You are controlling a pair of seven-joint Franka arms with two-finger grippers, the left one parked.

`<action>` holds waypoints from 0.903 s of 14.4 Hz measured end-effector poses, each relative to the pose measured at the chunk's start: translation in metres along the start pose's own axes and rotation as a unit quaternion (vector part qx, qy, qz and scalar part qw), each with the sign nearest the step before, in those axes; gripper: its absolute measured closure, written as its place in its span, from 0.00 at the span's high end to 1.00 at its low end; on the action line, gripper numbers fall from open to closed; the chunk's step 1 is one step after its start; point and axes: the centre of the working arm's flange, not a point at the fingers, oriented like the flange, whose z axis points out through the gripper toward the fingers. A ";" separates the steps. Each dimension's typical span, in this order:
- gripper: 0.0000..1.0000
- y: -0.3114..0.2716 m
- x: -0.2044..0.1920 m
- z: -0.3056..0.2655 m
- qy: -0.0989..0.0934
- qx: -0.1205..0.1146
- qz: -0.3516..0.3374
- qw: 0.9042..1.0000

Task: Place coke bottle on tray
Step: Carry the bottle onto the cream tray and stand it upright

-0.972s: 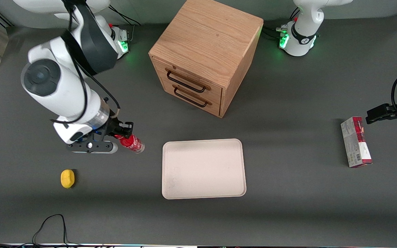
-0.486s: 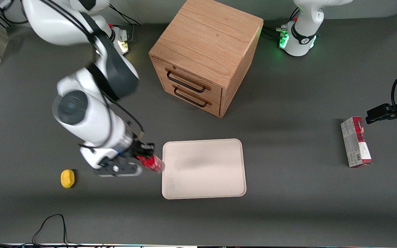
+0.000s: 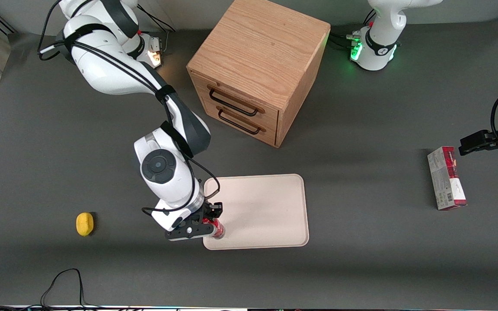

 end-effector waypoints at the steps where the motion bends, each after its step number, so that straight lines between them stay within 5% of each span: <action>1: 0.33 -0.001 -0.001 0.003 0.001 -0.007 -0.005 1.000; 3: 0.37 -0.001 -0.003 0.009 -0.003 -0.010 -0.007 1.000; 9: 0.96 -0.003 -0.004 0.015 0.004 -0.006 -0.009 1.000; 13: 1.00 0.019 -0.005 -0.064 -0.025 0.011 0.022 0.999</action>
